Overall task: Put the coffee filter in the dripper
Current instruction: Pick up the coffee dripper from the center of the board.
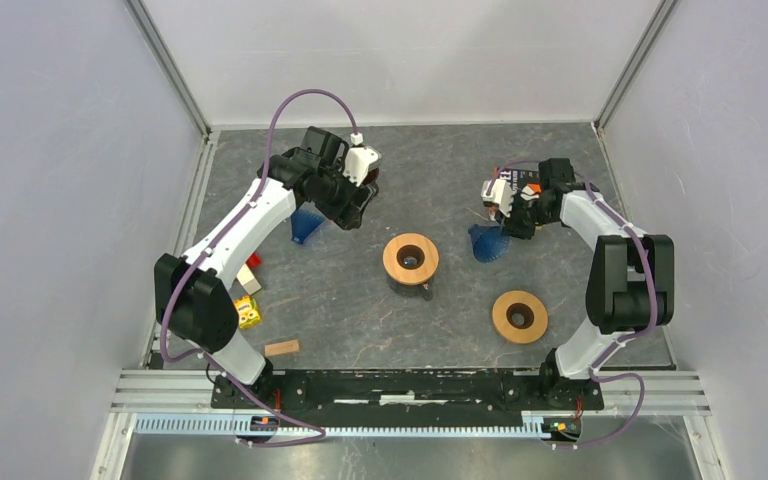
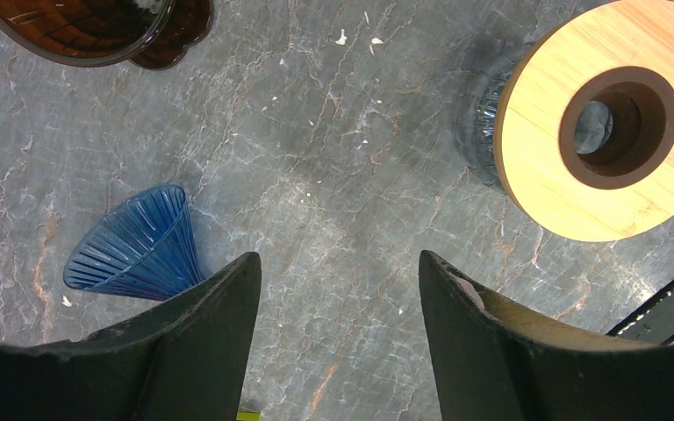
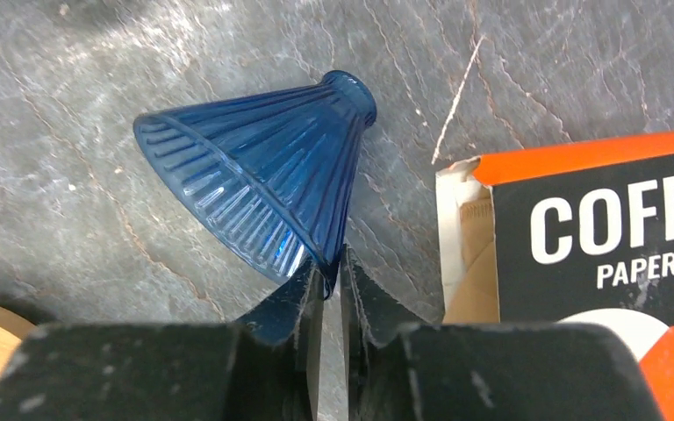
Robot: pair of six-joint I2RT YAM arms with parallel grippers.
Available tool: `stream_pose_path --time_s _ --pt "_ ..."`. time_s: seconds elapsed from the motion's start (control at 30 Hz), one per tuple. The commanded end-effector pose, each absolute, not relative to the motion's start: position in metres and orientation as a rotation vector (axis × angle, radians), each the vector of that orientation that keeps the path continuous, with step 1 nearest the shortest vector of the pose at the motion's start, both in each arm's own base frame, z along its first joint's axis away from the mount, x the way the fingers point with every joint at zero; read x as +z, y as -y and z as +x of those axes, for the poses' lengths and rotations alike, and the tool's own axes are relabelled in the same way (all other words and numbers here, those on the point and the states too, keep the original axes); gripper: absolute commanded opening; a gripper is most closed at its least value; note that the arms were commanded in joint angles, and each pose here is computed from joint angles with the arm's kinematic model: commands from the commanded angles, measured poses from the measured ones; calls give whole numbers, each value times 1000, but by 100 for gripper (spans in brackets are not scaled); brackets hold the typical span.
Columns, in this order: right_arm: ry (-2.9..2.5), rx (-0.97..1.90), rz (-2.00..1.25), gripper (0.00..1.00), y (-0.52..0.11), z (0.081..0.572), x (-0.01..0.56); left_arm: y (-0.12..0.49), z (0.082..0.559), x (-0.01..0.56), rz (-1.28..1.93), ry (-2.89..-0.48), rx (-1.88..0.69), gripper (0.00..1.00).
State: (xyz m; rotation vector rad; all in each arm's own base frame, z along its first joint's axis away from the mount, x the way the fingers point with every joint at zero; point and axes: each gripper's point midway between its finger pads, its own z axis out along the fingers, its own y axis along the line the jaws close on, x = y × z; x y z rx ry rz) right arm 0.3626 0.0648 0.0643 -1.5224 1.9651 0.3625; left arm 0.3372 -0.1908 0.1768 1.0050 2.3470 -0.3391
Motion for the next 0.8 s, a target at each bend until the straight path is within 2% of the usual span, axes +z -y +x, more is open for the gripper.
stream_pose_path --time_s 0.0,0.1,0.4,0.57,0.77 --pt "-1916 475 -1454 11 -82 354 81 196 341 196 1021 -2250 -356 73" --pt "-1943 506 -1379 0 -86 356 88 197 341 197 1021 -2246 -363 73" --pt "-2086 548 -1075 0 -89 375 134 223 341 217 997 -2210 -464 71" --pt "-2090 583 -1020 0 -116 374 177 270 330 246 977 -2127 -594 68" --pt "-2014 586 -900 0 -149 378 222 327 324 276 797 -2044 -762 67"
